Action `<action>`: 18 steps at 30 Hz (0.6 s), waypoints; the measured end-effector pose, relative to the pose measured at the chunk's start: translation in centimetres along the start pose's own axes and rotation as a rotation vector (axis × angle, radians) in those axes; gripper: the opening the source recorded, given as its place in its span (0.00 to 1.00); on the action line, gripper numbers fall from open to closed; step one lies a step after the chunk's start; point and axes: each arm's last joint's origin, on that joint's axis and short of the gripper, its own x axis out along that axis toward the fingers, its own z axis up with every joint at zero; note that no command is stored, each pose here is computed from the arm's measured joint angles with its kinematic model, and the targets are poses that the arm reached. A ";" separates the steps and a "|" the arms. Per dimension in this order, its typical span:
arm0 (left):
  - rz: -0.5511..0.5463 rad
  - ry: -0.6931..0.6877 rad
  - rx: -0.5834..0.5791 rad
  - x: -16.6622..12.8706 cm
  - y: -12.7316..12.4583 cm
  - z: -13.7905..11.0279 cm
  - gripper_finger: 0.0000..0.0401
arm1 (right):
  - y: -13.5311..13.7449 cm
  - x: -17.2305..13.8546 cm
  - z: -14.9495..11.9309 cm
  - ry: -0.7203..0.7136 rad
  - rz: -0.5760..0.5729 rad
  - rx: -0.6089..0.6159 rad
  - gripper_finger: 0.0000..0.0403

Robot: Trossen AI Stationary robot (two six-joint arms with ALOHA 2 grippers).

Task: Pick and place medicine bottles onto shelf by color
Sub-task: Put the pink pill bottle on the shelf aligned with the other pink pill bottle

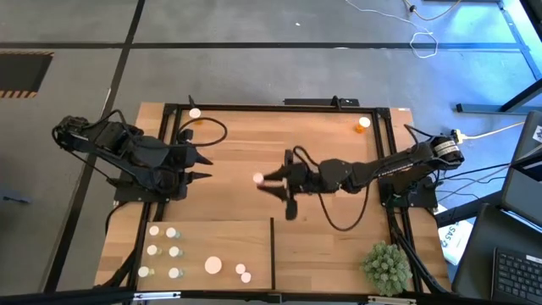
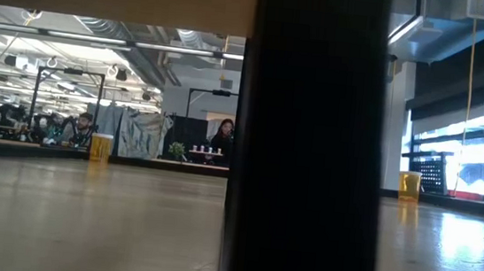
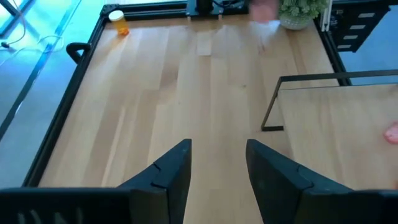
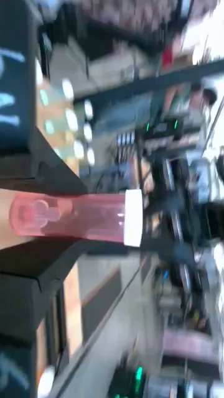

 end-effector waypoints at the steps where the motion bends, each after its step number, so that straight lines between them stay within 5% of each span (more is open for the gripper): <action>1: 0.000 -0.002 -0.001 0.0 0.0 0.0 0.36 | 0.2 -0.2 -0.6 0.004 0.013 0.006 0.26; 9: 0.000 0.000 0.000 0.0 0.0 0.0 0.36 | 0.8 -1.0 -4.2 0.030 0.115 0.076 0.26; 18: -0.016 0.011 0.003 0.9 -0.5 0.3 0.36 | 2.1 2.4 -6.2 0.057 0.337 0.073 0.26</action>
